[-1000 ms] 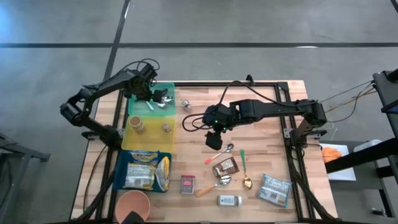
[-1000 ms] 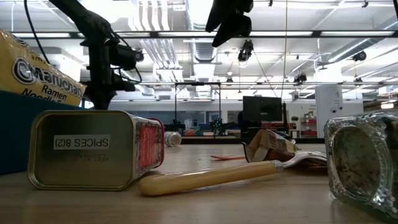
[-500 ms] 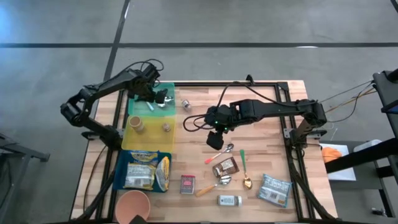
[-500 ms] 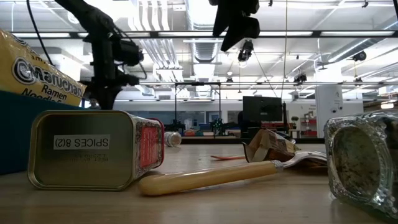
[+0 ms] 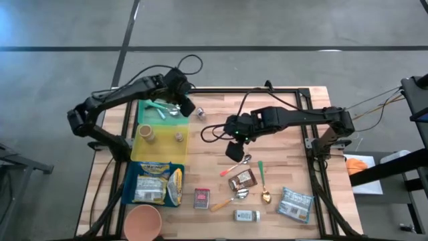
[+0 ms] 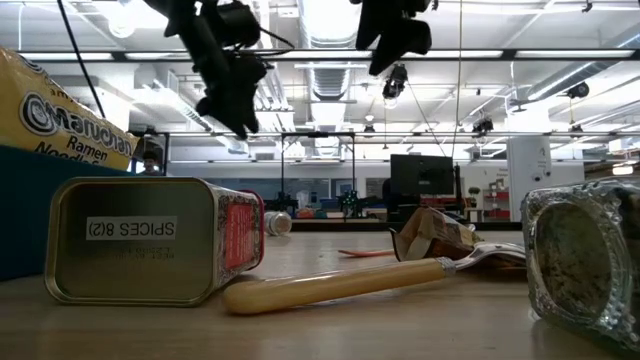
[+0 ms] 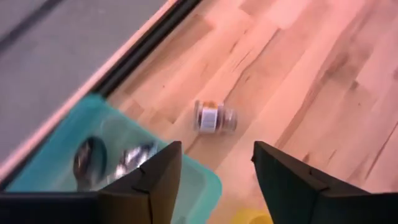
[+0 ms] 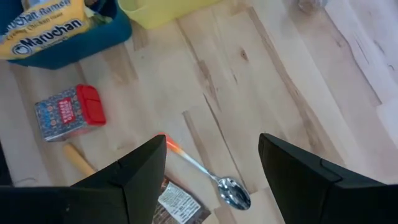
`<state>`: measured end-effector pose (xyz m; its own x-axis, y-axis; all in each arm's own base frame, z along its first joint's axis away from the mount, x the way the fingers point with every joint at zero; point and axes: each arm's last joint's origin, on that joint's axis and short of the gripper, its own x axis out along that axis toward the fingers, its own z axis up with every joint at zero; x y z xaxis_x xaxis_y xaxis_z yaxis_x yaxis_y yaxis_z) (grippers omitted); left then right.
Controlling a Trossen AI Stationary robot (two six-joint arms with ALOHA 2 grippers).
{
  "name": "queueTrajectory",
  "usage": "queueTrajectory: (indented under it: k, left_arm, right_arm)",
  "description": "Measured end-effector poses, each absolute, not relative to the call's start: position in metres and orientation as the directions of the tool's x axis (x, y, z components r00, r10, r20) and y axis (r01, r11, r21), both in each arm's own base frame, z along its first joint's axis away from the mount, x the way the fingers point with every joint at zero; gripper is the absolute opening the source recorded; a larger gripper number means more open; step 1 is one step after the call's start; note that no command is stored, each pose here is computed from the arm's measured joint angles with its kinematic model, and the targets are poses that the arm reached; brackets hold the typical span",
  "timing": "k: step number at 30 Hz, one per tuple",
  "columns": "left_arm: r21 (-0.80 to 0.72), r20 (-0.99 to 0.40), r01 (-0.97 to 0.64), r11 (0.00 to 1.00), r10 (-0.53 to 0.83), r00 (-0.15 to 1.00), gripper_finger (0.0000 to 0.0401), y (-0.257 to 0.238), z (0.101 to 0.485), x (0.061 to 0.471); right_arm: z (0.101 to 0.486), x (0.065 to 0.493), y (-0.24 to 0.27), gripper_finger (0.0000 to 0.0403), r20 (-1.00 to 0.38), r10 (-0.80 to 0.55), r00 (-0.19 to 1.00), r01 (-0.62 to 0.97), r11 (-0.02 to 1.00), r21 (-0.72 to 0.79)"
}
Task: Pick & Place Food Item
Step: Put the brown seasoning bottle into the yellow bin
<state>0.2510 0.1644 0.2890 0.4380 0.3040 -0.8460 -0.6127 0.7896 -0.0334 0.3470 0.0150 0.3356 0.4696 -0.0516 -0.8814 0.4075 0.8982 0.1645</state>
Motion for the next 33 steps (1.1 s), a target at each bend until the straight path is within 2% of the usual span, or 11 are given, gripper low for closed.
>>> queueTrajectory:
  k: [8,11,18,22,26,33]
  left_arm:
    - [0.050,-0.902,-0.469,0.882,0.241,0.358,0.0226,0.175,0.261,0.276]
    - [0.063,-0.941,-0.398,0.915,0.188,0.282,0.0226,0.181,0.248,0.289]
    - [0.087,-0.986,-0.035,0.996,0.091,0.139,0.0226,0.184,0.227,0.318]
    - [0.164,-0.982,0.180,0.970,0.144,0.122,0.0226,0.178,0.217,0.334]
    - [0.267,-0.963,0.318,0.910,0.238,0.128,0.0226,0.173,0.209,0.348]
    - [0.257,-0.966,0.493,0.831,0.238,0.103,0.0226,0.171,0.191,0.356]
  right_arm:
    - [0.358,0.329,0.020,0.0255,-0.846,-0.048,0.531,0.409,0.889,0.206]
    - [0.364,0.325,0.021,0.0255,-0.834,-0.072,0.547,0.431,0.878,0.207]
    - [0.371,0.318,0.026,0.0255,-0.819,-0.082,0.568,0.444,0.869,0.221]
    - [0.370,0.317,0.032,0.0255,-0.822,-0.072,0.565,0.434,0.873,0.222]
    - [0.370,0.317,0.038,0.0255,-0.824,-0.061,0.564,0.422,0.879,0.223]
    - [0.369,0.316,0.046,0.0255,-0.822,-0.071,0.565,0.418,0.884,0.211]
